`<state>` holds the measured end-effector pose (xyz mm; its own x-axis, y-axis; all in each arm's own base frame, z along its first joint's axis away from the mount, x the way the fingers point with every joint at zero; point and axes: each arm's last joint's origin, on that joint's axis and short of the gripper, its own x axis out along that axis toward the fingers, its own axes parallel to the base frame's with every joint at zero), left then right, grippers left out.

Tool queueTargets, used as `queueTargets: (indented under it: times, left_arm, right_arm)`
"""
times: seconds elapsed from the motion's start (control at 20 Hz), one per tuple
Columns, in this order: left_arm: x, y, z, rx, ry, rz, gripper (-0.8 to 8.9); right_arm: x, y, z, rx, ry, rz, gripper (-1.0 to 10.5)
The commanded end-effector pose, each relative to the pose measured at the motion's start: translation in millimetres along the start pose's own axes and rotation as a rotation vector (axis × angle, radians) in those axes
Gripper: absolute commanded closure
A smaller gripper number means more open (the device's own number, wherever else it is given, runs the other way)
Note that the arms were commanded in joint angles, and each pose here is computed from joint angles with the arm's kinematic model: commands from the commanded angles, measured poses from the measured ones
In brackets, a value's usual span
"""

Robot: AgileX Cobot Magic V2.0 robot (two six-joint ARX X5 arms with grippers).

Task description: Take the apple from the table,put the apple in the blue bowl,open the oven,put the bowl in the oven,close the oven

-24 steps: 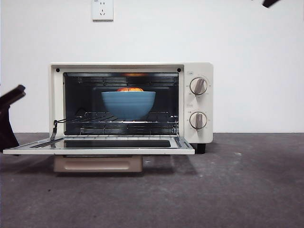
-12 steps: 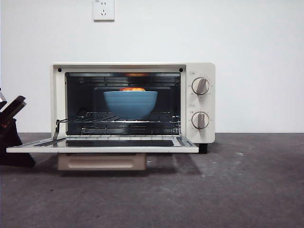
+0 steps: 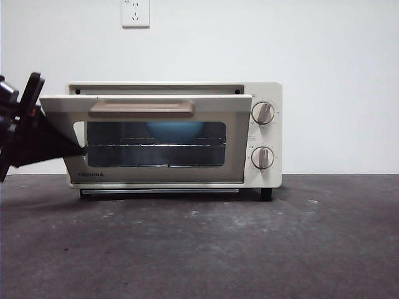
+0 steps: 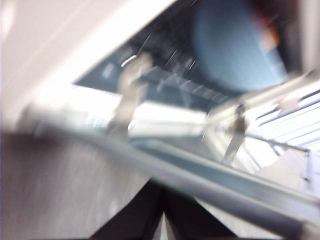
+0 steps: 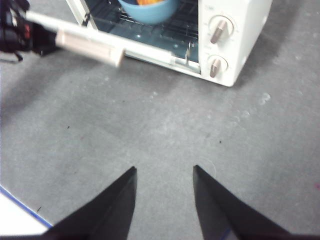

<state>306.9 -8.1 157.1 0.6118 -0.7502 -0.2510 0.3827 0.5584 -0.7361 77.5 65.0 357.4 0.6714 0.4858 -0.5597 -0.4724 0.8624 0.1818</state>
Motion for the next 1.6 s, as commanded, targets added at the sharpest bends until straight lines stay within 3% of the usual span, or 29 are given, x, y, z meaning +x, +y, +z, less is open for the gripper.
queueTargets:
  times: [0.05, 0.35, 0.65, 0.85, 1.1, 1.25, 1.6]
  left_arm:
    - [2, -2, 11, 0.011, -0.094, 0.04, 8.07]
    - [3, -6, 25, 0.066, -0.172, 0.078, 8.07]
    - [-2, -18, 23, 0.042, -0.109, 0.076, 8.07]
    - [-18, -52, 22, 0.133, -0.081, 0.164, 8.07]
    - [-55, -113, 14, 0.272, -0.092, 0.24, 8.07]
    - [-80, -146, 1, 0.324, -0.106, 0.258, 8.07]
    - [-118, -180, -25, 0.368, -0.116, 0.286, 8.07]
  right_arm:
    - [-3, 1, 1, 0.03, -0.016, 0.012, 7.7]
    - [-3, 1, 0, 0.047, 0.002, 0.006, 7.7]
    - [-3, 1, 2, 0.02, -0.021, 0.004, 7.7]
    - [-1, 3, 9, -0.032, -0.102, 0.024, 7.7]
    - [29, 4, 1, -0.066, -0.143, 0.048, 7.7]
    - [56, 5, -13, -0.068, -0.186, 0.126, 7.7]
    - [80, 4, -25, -0.068, -0.294, 0.186, 7.7]
